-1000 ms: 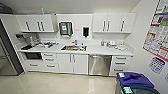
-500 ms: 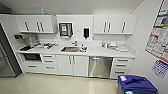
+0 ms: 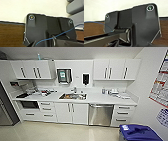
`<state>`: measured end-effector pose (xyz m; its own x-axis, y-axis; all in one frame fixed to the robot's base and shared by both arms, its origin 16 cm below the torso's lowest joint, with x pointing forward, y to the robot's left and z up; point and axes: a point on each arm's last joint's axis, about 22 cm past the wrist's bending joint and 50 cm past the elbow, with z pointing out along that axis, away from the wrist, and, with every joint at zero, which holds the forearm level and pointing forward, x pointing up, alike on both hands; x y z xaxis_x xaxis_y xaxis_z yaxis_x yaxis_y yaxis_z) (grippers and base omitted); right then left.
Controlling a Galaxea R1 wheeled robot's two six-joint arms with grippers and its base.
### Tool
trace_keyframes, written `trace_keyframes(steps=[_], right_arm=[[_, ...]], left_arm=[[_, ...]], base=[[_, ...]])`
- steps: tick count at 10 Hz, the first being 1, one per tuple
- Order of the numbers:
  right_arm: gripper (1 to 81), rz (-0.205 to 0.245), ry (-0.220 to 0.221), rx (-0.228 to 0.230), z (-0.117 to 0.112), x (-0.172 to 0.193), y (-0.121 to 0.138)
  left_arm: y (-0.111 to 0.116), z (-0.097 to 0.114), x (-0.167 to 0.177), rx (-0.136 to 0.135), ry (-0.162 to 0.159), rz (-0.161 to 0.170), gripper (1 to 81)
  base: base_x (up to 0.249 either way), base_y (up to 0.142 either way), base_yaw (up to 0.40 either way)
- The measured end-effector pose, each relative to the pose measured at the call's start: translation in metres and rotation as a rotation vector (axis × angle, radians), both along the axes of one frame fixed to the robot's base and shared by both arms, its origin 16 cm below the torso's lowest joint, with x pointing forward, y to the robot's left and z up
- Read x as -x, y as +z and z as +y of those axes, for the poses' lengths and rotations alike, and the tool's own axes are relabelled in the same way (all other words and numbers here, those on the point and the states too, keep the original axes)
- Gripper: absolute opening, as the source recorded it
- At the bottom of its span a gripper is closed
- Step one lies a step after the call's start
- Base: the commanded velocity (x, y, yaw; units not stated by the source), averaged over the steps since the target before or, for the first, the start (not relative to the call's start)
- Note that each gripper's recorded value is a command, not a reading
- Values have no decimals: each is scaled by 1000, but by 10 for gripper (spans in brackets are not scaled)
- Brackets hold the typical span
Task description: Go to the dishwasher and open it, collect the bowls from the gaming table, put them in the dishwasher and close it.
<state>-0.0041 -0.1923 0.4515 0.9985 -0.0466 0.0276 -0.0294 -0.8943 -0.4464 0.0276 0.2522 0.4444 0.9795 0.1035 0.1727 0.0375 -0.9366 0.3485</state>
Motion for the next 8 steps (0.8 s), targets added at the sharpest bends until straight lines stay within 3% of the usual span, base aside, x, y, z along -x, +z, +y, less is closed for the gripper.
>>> trace_keyframes(steps=[1, 3, 6, 8], right_arm=[[811, -5, -2, -9, 5, 0, 1], [811, 14, 4, 19, -15, 11, -1], [811, 5, 2, 13, -10, 6, -1], [811, 4, 2, 24, -19, 6, -1]], left_arm=[[0, 4, 1, -7, 1, -4, 811], [-1, -11, 16, 14, -2, 19, 811], [0, -8, 7, 11, -1, 6, 811], [0, -15, 8, 20, -2, 7, 811]], base=[[133, 0, 0], [133, 0, 0], [135, 0, 0], [147, 0, 0]])
